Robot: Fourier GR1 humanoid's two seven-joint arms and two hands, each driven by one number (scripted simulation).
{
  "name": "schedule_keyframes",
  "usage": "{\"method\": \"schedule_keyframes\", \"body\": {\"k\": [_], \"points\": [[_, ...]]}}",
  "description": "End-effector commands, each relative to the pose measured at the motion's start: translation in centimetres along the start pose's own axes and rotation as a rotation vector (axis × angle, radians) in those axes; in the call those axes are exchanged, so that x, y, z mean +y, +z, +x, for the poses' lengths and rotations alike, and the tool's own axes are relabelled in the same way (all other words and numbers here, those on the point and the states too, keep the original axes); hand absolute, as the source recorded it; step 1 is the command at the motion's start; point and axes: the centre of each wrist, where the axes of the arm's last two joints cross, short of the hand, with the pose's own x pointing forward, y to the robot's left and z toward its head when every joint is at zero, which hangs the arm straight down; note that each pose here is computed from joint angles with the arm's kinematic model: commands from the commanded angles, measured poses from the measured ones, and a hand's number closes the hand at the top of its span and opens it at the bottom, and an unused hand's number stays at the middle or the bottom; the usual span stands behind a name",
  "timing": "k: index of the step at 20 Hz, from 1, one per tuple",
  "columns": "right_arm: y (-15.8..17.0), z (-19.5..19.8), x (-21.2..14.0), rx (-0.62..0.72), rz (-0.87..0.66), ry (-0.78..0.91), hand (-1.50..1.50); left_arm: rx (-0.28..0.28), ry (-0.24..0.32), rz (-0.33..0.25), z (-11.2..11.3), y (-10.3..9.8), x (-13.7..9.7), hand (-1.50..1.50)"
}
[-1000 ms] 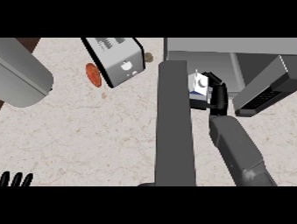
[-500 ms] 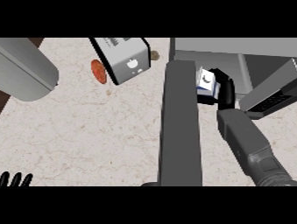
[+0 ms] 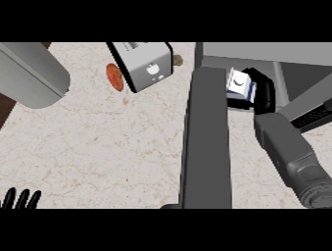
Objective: Pick up the milk, place it into the microwave and close the microwave
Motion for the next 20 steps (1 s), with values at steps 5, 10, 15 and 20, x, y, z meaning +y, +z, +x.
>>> {"method": "schedule_keyframes", "body": {"k": [5,10,15,20], "points": [[-1.9,1.0,-0.9,-0.062,-0.125,-0.066,1.5,-0.003,0.001,0.003,-0.1,-0.4,0.2,-1.5],[-2.7,1.5,-1.1,-0.099,-0.185,0.079,1.5,0.012,-0.002,-0.023,-0.7,-0.8,1.1,-1.5],[-4.0,2.8,-1.1,-0.089,-0.303,0.157,1.5,0.018,0.004,-0.03,-0.7,-1.2,0.9,-1.5],[-4.6,2.6,-2.2,-0.09,-0.331,0.198,1.5,0.008,0.012,-0.037,-1.0,-1.4,0.3,-1.5]]}}
